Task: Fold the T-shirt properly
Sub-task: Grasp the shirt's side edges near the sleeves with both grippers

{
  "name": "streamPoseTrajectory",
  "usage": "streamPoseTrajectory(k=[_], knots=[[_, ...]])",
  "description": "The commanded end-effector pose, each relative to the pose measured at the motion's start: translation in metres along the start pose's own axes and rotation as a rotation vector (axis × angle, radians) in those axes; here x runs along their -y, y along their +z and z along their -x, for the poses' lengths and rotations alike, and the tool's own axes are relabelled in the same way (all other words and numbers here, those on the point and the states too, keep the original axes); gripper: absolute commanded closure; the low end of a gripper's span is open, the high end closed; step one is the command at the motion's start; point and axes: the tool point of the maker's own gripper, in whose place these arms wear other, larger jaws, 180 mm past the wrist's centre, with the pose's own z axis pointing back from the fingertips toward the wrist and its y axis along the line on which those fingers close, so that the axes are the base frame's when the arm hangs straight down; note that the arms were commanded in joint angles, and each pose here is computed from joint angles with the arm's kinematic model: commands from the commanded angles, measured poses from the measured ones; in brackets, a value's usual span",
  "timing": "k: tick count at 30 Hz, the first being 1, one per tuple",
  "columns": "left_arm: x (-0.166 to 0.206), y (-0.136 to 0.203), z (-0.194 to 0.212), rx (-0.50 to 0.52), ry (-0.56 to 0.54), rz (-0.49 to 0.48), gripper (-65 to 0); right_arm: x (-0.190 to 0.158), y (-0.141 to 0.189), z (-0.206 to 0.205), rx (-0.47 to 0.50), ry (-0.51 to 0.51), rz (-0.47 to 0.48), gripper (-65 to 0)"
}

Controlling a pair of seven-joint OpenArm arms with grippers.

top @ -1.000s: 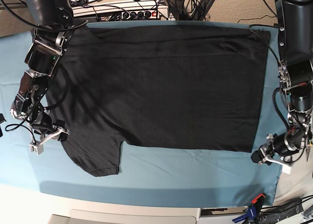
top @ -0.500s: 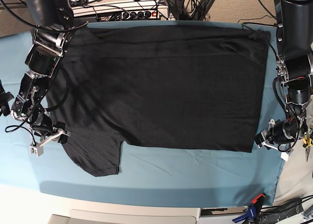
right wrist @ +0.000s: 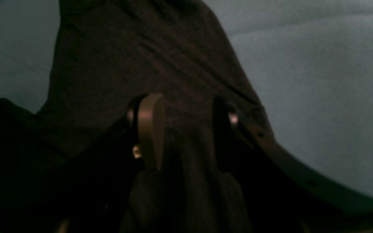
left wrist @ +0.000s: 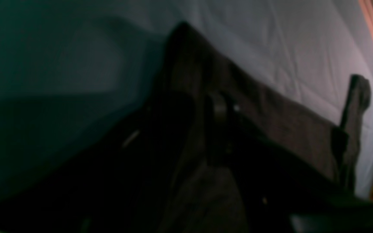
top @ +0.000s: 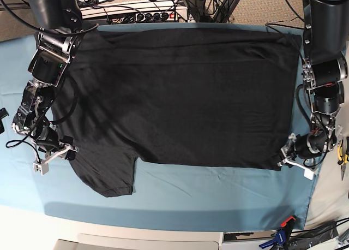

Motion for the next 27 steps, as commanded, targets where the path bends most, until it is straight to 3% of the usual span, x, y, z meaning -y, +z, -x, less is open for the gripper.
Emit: streamPoseTrajectory(k=[1, 14, 16, 19, 27], knots=[[0.011, 0.006, -0.021, 0.042, -0.022, 0.024, -20.6, 0.001, 0.008, -0.029, 0.072, 0.014, -0.001, -24.9], [0.027, 0.010, -0.047, 0.109, -0.046, 0.049, -20.4, 0.001, 0.008, -0.029, 0.074, 0.014, -0.001, -24.9], [0.028, 0.010, -0.050, 0.117, -0.061, 0.050, -14.8, 0.001, 0.008, -0.029, 0.074, 0.014, -0.001, -24.9], [0.030, 0.010, -0.052, 0.128, -0.075, 0.056, 0.0, 0.001, 0.008, -0.029, 0.074, 0.014, -0.001, -24.9], [0.029, 0.010, -0.051, 0.127, -0.076, 0.053, 0.0, 0.001, 0.008, -0.030, 0.077, 0.014, -0.001, -24.9]])
